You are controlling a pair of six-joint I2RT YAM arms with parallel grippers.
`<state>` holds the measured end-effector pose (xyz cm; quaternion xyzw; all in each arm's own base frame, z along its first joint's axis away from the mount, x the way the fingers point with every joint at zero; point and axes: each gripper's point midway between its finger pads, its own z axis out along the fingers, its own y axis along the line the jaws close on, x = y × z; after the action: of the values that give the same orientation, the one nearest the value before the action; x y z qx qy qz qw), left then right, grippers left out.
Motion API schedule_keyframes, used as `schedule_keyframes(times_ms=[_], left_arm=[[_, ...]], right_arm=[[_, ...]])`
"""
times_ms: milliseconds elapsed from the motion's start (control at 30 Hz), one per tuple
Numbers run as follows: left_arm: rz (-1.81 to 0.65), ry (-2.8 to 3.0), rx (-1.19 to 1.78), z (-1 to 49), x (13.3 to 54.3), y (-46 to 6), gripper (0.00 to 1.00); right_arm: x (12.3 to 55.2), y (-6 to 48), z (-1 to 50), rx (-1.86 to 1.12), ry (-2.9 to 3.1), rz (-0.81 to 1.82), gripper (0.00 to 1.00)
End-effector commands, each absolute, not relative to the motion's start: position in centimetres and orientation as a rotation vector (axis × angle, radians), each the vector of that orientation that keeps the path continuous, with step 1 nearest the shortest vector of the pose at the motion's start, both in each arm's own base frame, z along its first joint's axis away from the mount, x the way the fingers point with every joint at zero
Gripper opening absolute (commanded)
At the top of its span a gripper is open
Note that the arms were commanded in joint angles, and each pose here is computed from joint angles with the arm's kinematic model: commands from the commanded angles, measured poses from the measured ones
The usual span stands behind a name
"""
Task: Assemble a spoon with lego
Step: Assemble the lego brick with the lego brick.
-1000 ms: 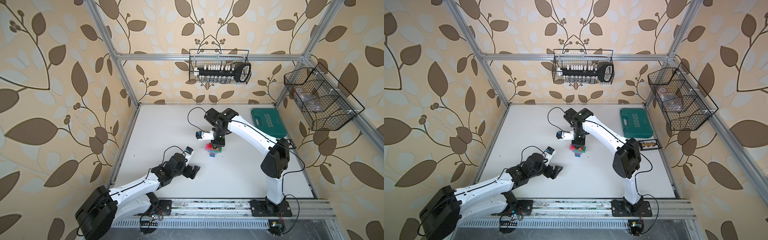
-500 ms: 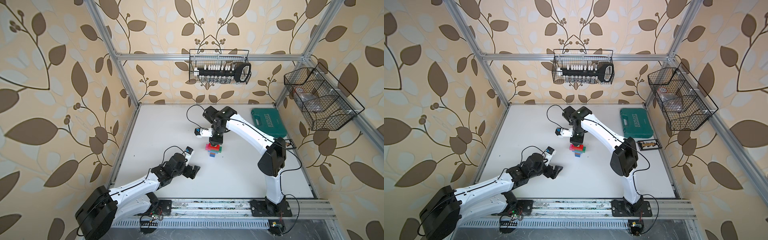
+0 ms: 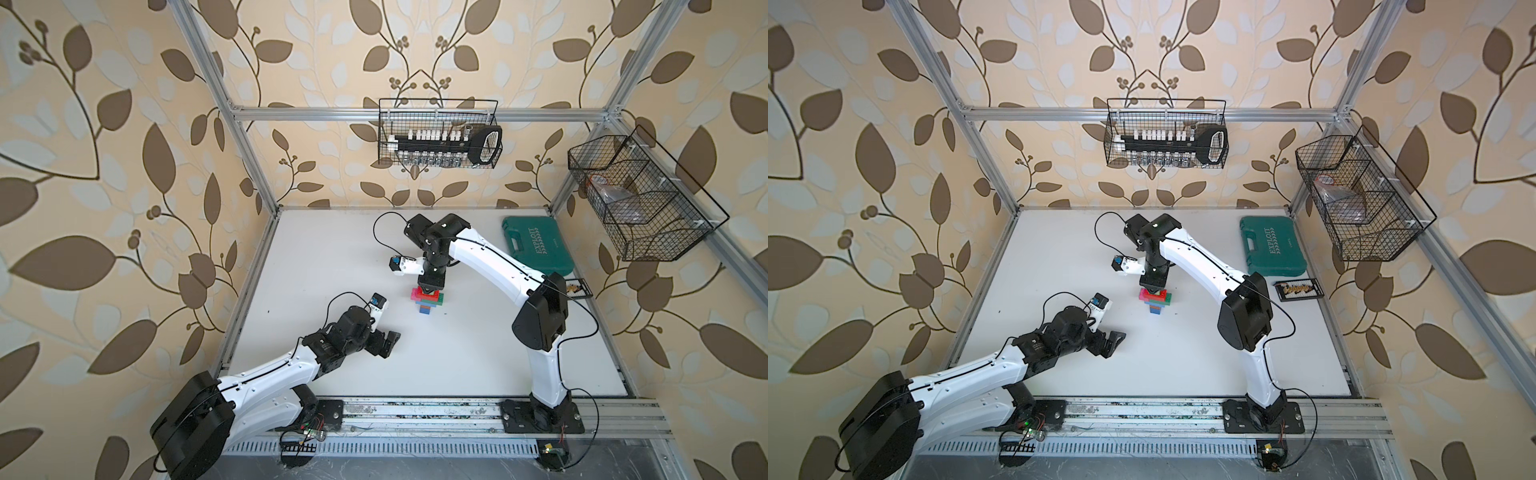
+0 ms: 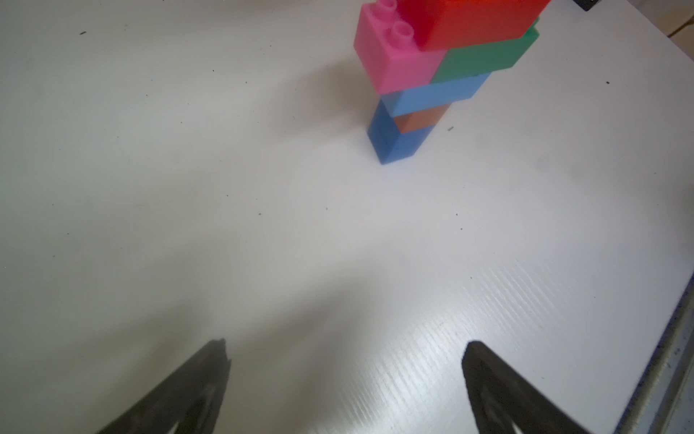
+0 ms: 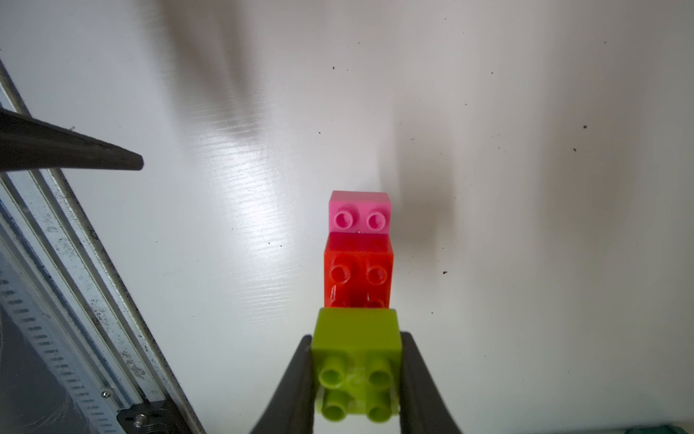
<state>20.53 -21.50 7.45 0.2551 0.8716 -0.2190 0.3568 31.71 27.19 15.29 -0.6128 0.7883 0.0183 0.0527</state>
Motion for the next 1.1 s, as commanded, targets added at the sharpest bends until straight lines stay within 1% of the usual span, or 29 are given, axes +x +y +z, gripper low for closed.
schedule_keyframes(times_ms=[0,1067], left_arm=[[-0.595,2.195,0.668,8.8,20.8,-22.3,0.99],[-0.589,2.205,0.665,8.6,20.8,-22.3,0.99]], right_arm=[[31.6,26.9,14.5,-1.86,2.446,0.058,0.0],[31.8,26.7,12.5,-1.84,2.474,0.053,0.0]])
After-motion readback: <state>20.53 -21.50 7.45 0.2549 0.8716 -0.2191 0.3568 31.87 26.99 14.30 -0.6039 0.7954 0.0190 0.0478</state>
